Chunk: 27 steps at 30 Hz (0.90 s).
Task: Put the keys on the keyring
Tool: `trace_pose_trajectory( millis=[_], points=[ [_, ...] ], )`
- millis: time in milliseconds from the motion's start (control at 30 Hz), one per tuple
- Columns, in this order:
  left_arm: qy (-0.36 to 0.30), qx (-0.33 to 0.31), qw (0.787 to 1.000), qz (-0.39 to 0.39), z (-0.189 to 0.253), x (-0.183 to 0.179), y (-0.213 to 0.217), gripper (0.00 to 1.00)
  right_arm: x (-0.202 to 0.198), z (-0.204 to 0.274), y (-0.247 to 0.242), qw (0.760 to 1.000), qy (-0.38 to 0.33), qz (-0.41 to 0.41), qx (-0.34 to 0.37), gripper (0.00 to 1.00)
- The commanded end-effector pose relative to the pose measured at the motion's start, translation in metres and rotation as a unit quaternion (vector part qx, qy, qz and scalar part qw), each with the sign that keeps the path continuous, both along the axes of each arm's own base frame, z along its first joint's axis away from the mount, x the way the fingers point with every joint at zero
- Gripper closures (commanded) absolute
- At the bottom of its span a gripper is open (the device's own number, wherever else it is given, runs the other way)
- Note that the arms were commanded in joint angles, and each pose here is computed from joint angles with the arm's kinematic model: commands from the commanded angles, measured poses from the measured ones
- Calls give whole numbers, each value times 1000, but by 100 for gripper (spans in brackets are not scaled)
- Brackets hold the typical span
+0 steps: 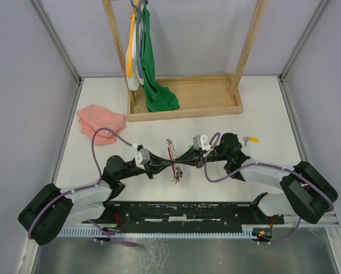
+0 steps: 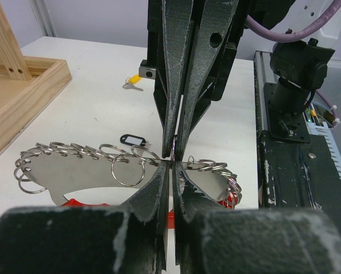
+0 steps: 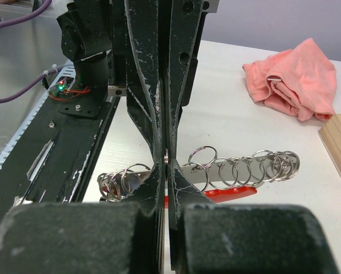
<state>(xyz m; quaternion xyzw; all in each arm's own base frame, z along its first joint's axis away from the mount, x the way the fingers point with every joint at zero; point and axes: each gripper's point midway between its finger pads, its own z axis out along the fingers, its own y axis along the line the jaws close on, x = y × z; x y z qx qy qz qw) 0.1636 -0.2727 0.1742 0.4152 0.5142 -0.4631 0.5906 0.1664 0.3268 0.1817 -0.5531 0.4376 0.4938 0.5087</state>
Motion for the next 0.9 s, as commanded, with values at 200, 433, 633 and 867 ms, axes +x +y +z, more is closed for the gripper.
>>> trace_pose_trajectory(
  millis=[200, 433, 633, 867],
  points=[
    [-9, 41, 999, -20, 17, 5, -8, 97, 3, -1, -4, 999, -24, 0, -47, 91],
    [3, 99, 995, 13, 1, 19, -4, 97, 16, -25, -23, 988, -50, -45, -140, 67],
    [22, 147, 989, 8, -16, 22, -10, 97, 21, -30, -23, 984, -53, -45, -162, 61],
    [32, 192, 981, 12, -32, 23, -14, 97, 26, -35, -17, 985, -50, -40, -162, 60]
  ],
)
